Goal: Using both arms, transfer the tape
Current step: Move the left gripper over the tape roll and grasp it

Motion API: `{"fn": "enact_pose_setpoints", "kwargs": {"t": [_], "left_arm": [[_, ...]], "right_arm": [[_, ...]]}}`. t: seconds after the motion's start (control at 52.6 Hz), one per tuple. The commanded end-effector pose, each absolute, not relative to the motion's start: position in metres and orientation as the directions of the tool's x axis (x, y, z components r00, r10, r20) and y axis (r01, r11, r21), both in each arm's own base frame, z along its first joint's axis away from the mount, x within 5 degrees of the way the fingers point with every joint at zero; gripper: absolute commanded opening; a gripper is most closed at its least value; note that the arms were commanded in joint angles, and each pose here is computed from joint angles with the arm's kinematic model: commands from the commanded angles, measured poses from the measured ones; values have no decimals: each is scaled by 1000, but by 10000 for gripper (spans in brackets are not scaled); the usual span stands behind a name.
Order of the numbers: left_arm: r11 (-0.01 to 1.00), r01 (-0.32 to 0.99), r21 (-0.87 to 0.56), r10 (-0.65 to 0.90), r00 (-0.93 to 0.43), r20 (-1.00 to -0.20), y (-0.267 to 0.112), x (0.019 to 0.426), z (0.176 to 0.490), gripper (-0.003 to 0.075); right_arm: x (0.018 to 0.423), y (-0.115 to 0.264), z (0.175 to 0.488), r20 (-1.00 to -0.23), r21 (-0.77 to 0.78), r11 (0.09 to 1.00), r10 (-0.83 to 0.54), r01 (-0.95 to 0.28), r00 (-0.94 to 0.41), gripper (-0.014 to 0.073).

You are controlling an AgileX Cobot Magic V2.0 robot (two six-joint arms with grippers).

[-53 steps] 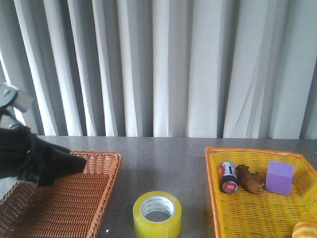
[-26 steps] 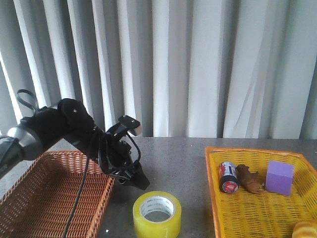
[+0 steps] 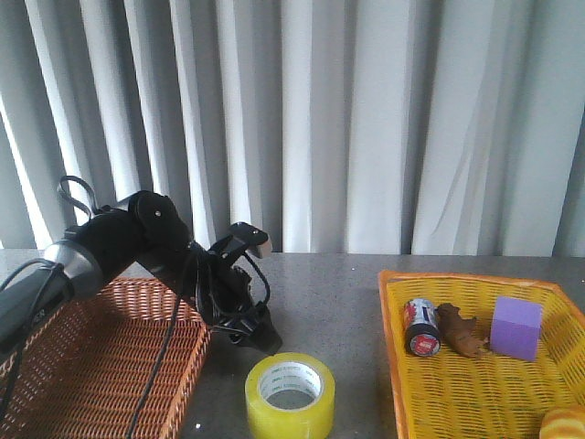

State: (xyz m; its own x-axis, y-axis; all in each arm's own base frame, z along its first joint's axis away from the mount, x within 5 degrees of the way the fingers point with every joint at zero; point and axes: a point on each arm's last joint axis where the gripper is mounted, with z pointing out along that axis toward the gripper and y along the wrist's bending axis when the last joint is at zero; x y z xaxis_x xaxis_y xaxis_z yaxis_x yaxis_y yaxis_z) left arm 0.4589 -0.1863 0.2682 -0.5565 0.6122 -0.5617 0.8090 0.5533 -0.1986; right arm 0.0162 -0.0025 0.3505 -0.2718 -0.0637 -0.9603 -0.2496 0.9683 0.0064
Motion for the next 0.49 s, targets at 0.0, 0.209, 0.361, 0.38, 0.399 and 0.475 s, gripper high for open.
{"fn": "enact_pose_setpoints", "kwargs": {"t": [0.0, 0.209, 0.361, 0.38, 0.399, 0.475], "left_arm": [[534, 825, -186, 588, -520, -620, -197, 451, 294, 398], [539, 827, -156, 638, -523, -565, -206, 458, 265, 398], [557, 808, -192, 629, -562, -538, -206, 458, 256, 382], [558, 807, -192, 629, -562, -537, -206, 459, 256, 372], [558, 807, -192, 628, -562, -538, -206, 459, 256, 364], [559, 808, -186, 624, -557, -548, -206, 458, 260, 307]], "right_arm": [[20, -1, 363, -978, -6, 968, -57, -249, -198, -5], [20, -1, 363, -978, -6, 968, -57, -249, -198, -5], [20, -1, 363, -978, -6, 968, -57, -249, -198, -5], [20, -1, 363, -978, -6, 968, -57, -249, -198, -5], [20, -1, 363, -978, -6, 968, -57, -249, -198, -5], [20, -1, 363, -978, -6, 968, -57, -249, -198, -5]]}}
